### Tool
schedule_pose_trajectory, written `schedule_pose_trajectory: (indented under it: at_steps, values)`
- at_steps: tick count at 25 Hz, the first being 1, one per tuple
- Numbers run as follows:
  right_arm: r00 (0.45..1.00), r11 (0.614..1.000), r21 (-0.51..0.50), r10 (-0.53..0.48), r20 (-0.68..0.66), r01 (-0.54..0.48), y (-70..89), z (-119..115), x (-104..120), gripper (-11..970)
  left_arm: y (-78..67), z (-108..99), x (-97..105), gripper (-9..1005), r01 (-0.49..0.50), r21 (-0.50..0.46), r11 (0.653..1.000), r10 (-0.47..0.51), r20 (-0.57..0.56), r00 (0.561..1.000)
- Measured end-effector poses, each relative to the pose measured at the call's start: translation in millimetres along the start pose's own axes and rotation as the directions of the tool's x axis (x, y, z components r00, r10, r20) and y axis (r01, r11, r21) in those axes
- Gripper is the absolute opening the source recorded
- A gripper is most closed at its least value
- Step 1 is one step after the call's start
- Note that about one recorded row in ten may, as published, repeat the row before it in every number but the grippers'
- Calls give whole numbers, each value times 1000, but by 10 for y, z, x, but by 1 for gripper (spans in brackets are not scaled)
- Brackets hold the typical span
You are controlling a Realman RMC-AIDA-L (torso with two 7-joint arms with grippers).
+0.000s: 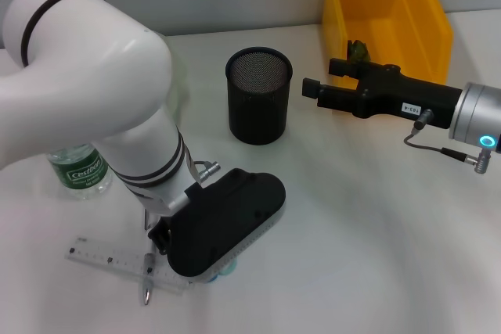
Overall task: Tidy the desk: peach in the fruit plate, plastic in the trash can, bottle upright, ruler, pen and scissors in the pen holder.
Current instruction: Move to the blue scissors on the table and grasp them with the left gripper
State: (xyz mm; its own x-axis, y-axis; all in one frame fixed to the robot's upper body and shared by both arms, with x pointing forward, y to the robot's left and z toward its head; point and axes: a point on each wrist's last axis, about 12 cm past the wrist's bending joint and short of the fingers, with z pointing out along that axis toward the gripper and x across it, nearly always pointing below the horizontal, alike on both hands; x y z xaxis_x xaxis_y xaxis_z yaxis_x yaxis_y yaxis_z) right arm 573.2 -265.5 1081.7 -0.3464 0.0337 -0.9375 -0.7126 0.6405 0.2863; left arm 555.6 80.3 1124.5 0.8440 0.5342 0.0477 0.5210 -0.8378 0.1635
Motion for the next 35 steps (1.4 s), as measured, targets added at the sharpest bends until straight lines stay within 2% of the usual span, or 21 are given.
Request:
schedule_pose_trajectory:
  at_steps: [35]
  values:
    - [1000,1000,-9,-4,2,4,6,37,-28,816,-21,29,-22,296,-11,26,1000,12,-13,1000]
